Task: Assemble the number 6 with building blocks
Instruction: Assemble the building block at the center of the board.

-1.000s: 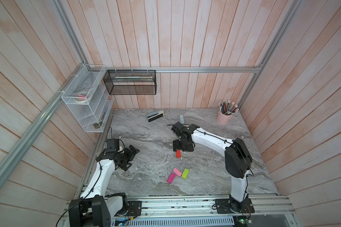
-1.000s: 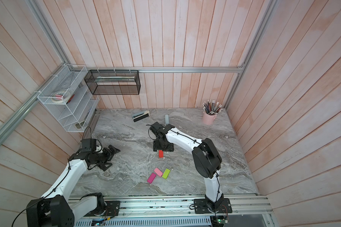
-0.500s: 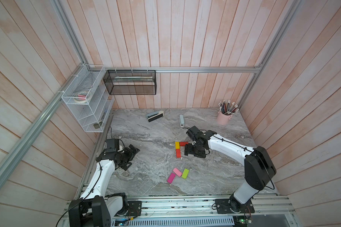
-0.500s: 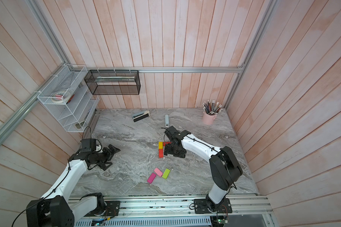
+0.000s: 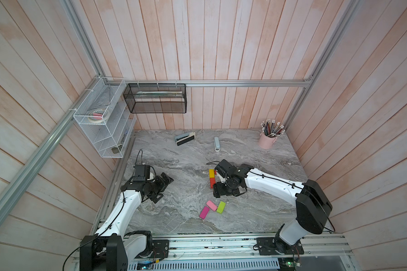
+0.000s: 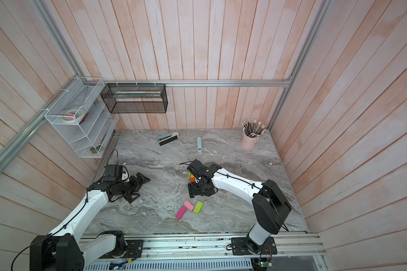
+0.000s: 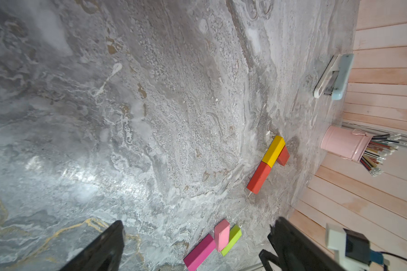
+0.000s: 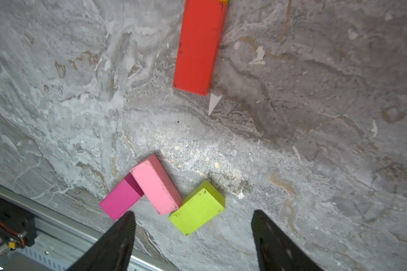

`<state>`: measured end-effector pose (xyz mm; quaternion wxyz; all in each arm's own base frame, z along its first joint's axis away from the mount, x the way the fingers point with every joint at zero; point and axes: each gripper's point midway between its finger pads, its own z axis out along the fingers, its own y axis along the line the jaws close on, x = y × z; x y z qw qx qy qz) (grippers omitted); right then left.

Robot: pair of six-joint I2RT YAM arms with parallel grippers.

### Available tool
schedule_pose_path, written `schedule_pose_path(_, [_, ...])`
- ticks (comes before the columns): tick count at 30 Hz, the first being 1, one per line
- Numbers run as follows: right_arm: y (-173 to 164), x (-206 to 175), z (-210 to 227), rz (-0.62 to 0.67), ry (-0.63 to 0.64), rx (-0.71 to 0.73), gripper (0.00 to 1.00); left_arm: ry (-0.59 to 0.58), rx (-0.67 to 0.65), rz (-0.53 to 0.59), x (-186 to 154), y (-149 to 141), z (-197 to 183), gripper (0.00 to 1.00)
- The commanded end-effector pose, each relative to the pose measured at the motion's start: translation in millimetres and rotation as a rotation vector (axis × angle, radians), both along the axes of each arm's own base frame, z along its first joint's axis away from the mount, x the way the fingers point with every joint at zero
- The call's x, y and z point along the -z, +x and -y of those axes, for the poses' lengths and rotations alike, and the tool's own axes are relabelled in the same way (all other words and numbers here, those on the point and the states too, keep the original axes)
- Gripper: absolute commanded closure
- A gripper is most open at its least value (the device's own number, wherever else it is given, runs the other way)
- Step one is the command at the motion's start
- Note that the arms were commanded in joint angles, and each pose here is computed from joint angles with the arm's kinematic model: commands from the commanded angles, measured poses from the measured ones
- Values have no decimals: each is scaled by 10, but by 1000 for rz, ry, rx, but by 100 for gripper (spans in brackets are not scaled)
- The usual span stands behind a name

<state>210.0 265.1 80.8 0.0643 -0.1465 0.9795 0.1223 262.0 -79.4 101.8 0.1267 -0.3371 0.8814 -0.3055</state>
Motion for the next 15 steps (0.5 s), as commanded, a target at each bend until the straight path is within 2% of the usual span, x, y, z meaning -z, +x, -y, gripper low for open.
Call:
schedule_pose_path(1, [-93, 82, 61, 12, -29, -76, 17, 2, -6, 2, 36, 13, 11, 0])
schedule_pose_path(10, [-427, 407, 47, 23, -187, -284, 15, -2, -7, 0, 54, 21, 28, 0])
schedule_pose_path(15, [-485, 558, 63, 23, -227, -330, 15, -2, -7, -4, 69, 15, 30, 0])
